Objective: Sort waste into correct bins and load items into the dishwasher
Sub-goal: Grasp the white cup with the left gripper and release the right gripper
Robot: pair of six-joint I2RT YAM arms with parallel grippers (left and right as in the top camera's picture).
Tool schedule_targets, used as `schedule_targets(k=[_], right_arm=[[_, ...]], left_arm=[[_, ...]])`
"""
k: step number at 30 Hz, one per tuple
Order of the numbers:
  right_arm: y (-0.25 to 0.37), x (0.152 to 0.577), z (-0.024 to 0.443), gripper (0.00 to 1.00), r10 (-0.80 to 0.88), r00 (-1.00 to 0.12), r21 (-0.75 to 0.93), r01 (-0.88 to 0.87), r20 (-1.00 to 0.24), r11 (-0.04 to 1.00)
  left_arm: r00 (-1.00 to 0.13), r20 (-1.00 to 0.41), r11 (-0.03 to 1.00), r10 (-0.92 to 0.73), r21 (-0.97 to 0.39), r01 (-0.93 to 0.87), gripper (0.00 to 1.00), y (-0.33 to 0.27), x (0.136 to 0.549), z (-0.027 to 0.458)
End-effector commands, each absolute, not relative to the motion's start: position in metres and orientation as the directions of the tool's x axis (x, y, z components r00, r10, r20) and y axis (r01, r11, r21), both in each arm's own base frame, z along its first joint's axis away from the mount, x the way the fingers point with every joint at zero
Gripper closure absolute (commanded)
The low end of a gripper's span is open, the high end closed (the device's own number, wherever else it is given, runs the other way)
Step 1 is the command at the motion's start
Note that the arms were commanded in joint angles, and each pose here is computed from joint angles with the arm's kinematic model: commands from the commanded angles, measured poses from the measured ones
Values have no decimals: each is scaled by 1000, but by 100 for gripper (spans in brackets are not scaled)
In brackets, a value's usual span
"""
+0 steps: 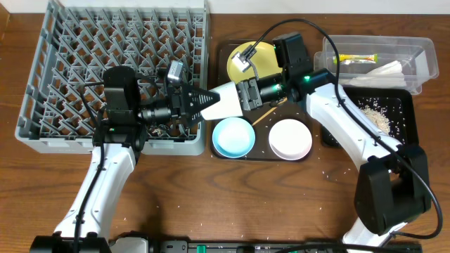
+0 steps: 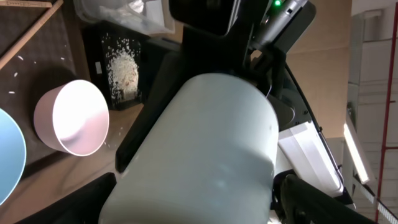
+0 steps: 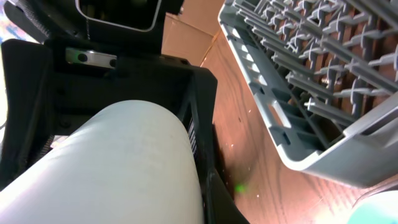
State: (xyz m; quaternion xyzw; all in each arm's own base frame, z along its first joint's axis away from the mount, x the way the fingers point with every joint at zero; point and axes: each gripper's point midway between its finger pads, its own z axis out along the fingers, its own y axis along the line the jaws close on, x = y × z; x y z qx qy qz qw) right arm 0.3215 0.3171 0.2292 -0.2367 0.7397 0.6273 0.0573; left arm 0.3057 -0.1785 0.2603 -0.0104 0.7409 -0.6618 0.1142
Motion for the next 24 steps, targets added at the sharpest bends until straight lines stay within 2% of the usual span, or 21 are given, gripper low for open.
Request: schedule_targets(k=[1, 6, 11, 13, 16, 19, 21, 24], right_arm=[[317, 317, 233, 99, -284, -876, 897, -431, -389, 103], [312, 322, 232, 99, -269, -883, 897, -426, -384, 115], [312, 327, 228, 99, -257, -884, 889, -434, -389, 145], [312, 329, 227, 86, -249, -889, 889, -429, -383, 161], [312, 332, 228, 49, -244, -882, 881, -446, -403, 157], [309, 338, 231, 26, -228, -875, 871, -467, -428, 156], [301, 348, 228, 20, -201, -878, 864, -469, -433, 185], [286, 364, 223, 15, -156, -891, 858, -453, -426, 242]], left_arm=[[-967, -191, 131, -169, -977, 170, 22, -179, 308, 264], [-966, -192, 133, -173, -976, 170, 44, -178, 309, 264], [-966, -192, 133, -173, -976, 170, 50, -178, 309, 264], [-966, -192, 133, -173, -976, 170, 55, -178, 309, 264], [-966, -192, 133, -172, -976, 170, 62, -178, 309, 264], [-965, -193, 137, -178, -976, 170, 66, -178, 310, 263], [-963, -193, 143, -187, -975, 168, 69, -178, 311, 263], [-961, -195, 148, -195, -975, 168, 69, -177, 313, 262]])
